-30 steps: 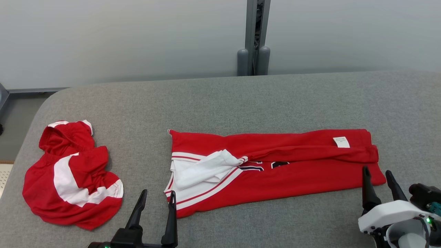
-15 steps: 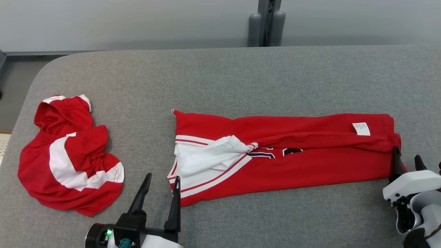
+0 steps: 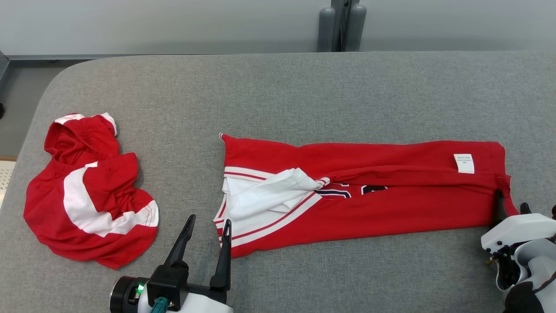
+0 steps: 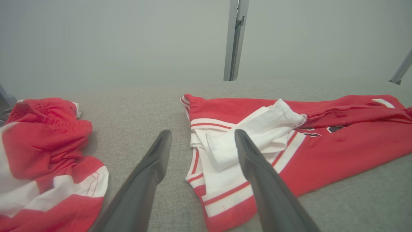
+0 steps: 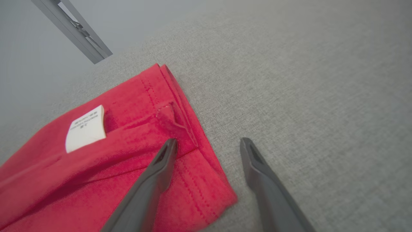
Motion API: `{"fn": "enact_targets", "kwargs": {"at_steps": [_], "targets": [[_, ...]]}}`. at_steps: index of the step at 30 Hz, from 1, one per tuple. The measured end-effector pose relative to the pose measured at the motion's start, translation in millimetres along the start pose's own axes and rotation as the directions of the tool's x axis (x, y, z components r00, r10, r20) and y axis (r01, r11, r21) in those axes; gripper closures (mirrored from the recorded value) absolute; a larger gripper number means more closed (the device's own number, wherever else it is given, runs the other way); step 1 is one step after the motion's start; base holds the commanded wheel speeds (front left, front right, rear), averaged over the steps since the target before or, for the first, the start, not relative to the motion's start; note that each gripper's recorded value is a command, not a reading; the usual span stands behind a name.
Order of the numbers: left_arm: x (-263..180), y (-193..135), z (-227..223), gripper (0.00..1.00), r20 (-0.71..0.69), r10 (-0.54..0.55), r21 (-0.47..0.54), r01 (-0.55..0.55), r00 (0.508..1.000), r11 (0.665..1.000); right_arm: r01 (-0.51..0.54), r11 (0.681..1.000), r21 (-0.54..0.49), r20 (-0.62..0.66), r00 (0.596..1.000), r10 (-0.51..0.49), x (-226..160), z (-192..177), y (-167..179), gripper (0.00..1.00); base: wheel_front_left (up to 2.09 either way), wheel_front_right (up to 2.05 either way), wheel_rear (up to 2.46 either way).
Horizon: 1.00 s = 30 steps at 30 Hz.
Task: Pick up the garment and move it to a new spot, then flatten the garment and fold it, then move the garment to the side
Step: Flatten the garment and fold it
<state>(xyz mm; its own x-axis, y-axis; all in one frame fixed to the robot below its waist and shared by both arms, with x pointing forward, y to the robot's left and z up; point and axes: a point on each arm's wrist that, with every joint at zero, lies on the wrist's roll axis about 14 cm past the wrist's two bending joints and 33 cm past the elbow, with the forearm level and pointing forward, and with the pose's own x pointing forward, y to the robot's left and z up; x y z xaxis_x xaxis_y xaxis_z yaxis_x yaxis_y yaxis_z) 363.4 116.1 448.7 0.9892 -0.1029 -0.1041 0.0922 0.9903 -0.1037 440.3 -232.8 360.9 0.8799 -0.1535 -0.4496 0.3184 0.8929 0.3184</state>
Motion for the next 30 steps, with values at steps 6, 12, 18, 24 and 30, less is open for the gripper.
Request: {"fn": "enact_targets", "kwargs": {"at_steps": [6,12,18,24,30], "targets": [[-2.0,2.0,0.0,0.0,0.0,0.002,0.004,-0.002,1.0,1.0,-0.001,1.0,0.007,-0.029,1.0,0.002,1.8,-6.3,4.8,0.91,0.0,0.0,0.0],[-2.9,3.7,1.7,0.0,0.005,0.007,0.005,-0.007,1.0,1.0,-0.012,1.0,0.006,-0.016,1.0,0.012,2.6,-1.7,9.1,1.0,0.0,0.0,0.0],[-2.4,1.7,3.9,0.0,0.012,-0.001,0.007,0.001,1.0,1.0,0.003,1.0,0.001,0.058,0.998,-0.003,1.7,23.1,-3.7,1.0,0.0,0.0,0.0],[0.8,-5.5,5.0,0.0,0.017,-0.03,0.013,0.03,0.999,0.999,0.057,0.998,-0.031,0.167,0.985,-0.051,-3.5,65.6,-37.6,1.0,0.0,0.0,0.0],[3.7,-13.1,6.5,0.0,0.022,-0.056,0.013,0.056,0.998,0.998,0.107,0.989,-0.103,0.263,0.962,-0.077,-13.5,107.9,-65.9,1.0,0.0,0.0,0.0]]}}
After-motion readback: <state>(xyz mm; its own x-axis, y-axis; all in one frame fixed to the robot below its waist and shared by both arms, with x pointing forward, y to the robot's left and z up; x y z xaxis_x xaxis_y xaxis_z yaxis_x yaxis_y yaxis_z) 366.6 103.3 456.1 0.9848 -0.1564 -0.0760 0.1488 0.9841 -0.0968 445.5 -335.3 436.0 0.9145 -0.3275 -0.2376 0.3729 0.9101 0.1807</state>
